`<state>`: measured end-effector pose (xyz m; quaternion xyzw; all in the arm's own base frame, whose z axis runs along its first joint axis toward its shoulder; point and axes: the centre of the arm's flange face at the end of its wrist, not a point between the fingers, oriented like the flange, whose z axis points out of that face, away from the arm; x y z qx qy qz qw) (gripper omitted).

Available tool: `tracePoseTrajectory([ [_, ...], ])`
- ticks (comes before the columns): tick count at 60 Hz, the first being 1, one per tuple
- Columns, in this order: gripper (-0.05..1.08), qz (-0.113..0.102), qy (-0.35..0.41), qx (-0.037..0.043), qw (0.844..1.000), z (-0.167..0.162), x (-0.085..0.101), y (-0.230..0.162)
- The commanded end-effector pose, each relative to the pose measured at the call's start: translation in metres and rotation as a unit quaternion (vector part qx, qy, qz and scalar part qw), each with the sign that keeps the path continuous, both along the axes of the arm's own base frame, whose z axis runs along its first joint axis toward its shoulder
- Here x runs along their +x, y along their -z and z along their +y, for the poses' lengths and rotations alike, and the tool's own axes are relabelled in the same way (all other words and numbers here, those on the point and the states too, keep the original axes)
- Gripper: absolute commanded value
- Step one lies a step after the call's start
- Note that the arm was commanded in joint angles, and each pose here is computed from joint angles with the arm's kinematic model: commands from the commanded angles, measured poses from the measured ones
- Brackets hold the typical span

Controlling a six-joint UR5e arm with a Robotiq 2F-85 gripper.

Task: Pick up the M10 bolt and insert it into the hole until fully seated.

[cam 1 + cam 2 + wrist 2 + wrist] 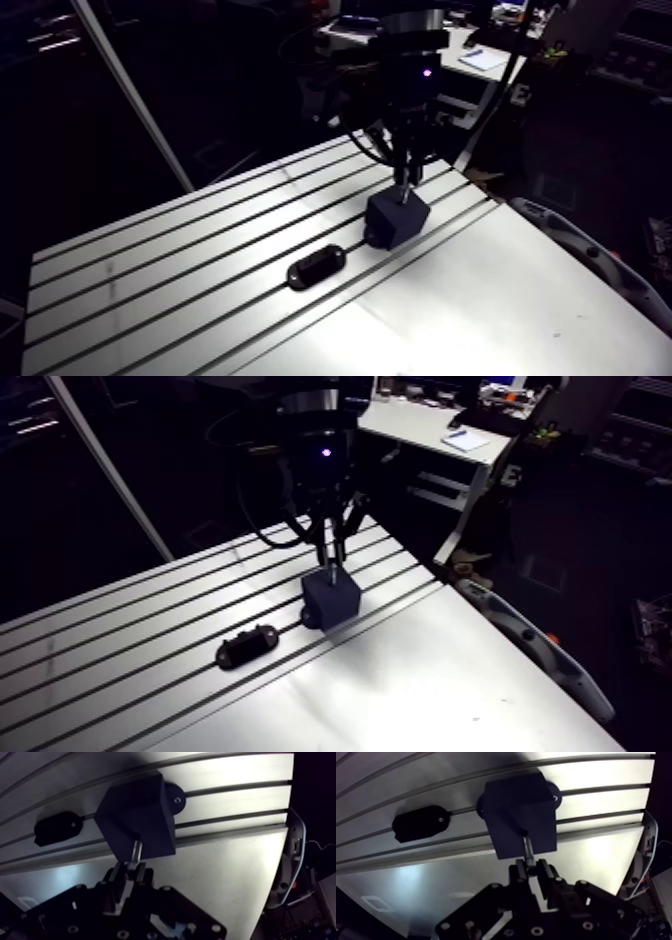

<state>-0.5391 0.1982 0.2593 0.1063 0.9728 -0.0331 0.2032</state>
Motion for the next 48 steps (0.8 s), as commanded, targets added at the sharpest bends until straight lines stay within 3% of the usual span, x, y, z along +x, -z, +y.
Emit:
tracePoseTrajectory([
  [1, 1.08, 0.0, -0.001, 0.0, 1.0, -0.0002, -0.0009, 0.0008],
  [18, 1.08, -0.004, -0.002, -0.0024, 1.0, -0.0016, -0.002, 0.0051],
  [48, 1.08, 0.001, -0.002, 0.0008, 1.0, 0.0006, -0.0067, 0.0009],
])
